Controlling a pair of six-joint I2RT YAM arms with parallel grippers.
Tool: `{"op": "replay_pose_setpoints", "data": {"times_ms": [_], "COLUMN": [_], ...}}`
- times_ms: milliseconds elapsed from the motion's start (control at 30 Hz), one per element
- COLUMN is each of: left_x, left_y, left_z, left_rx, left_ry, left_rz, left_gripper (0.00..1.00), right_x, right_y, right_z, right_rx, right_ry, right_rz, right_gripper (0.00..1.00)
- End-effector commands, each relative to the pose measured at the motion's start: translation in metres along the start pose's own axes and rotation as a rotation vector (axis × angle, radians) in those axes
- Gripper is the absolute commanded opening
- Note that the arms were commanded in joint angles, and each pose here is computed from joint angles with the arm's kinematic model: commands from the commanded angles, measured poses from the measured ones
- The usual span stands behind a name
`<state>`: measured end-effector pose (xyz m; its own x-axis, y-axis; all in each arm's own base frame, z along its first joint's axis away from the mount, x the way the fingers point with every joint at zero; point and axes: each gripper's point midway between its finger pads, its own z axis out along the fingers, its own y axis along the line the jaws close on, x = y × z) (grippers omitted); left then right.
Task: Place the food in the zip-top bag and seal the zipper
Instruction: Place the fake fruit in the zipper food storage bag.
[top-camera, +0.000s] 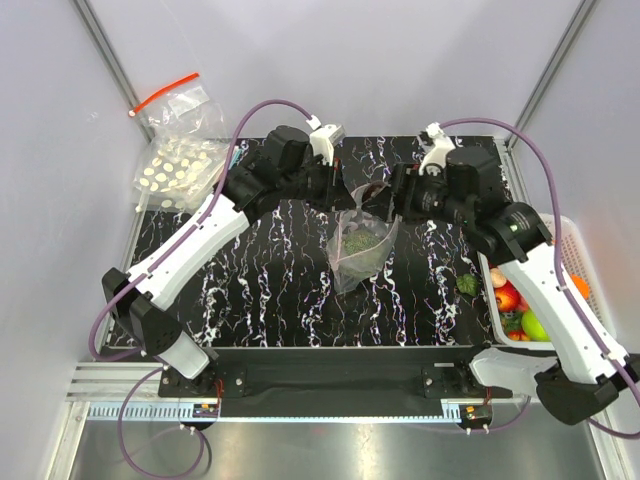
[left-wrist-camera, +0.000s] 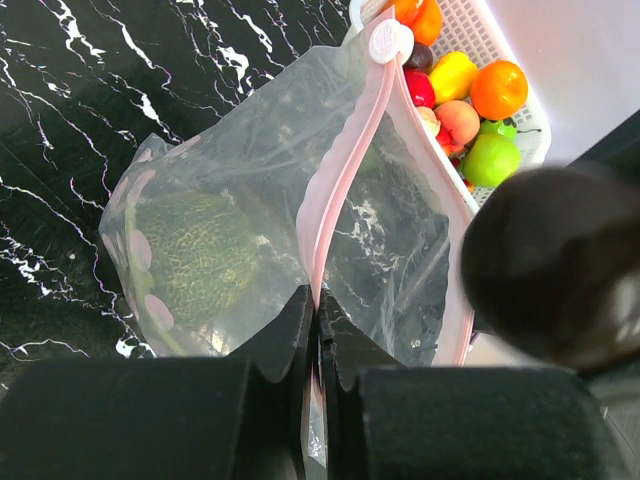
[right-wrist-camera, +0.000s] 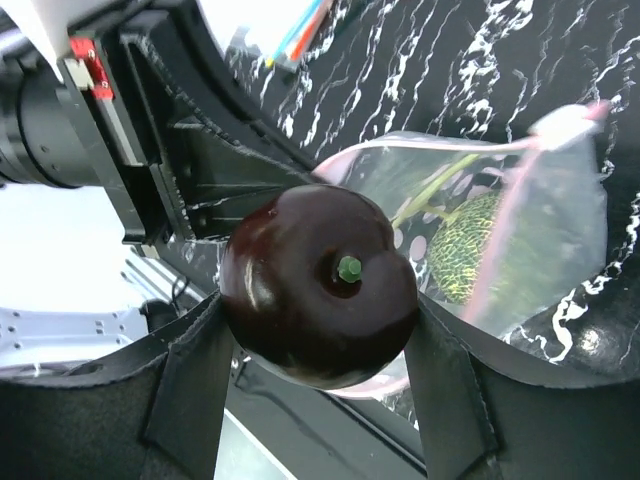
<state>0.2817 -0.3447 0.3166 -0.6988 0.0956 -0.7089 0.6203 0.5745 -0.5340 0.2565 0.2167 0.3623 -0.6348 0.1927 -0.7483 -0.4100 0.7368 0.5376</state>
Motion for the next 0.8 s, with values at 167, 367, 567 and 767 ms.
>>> {"op": "replay_pose_setpoints", "data": {"times_ms": [167, 367, 567, 767], "left_x": [-0.025, -0.024, -0.022, -0.019], "left_y": [-0.014, -0.013, -0.015, -0.009], "left_z": [-0.01, -0.01, -0.009, -0.009], "left_rx": [0.02, 0.019, 0.038, 0.027], "left_ry": [-0.076, -0.072, -0.057, -0.052], "left_rz": [0.047, 0.045, 0.036, 0.032], "left_gripper": [0.07, 0.07, 0.07, 0.07], "right_x": [-0.006, 0.003, -0.003, -0.027], "right_y": [-0.004, -0.008, -0.007, -0.029], "right_z": [0.008, 0.016, 0.012, -0.028], "right_rx": [0.115, 0.133, 0.144, 0.302], "right_ry": [-0.015, 0.044, 0.014, -0.156], "right_rz": [-0.082, -0.093, -0.092, -0.046], "right_gripper": [0.56, 0.94, 0.95, 0.86]}}
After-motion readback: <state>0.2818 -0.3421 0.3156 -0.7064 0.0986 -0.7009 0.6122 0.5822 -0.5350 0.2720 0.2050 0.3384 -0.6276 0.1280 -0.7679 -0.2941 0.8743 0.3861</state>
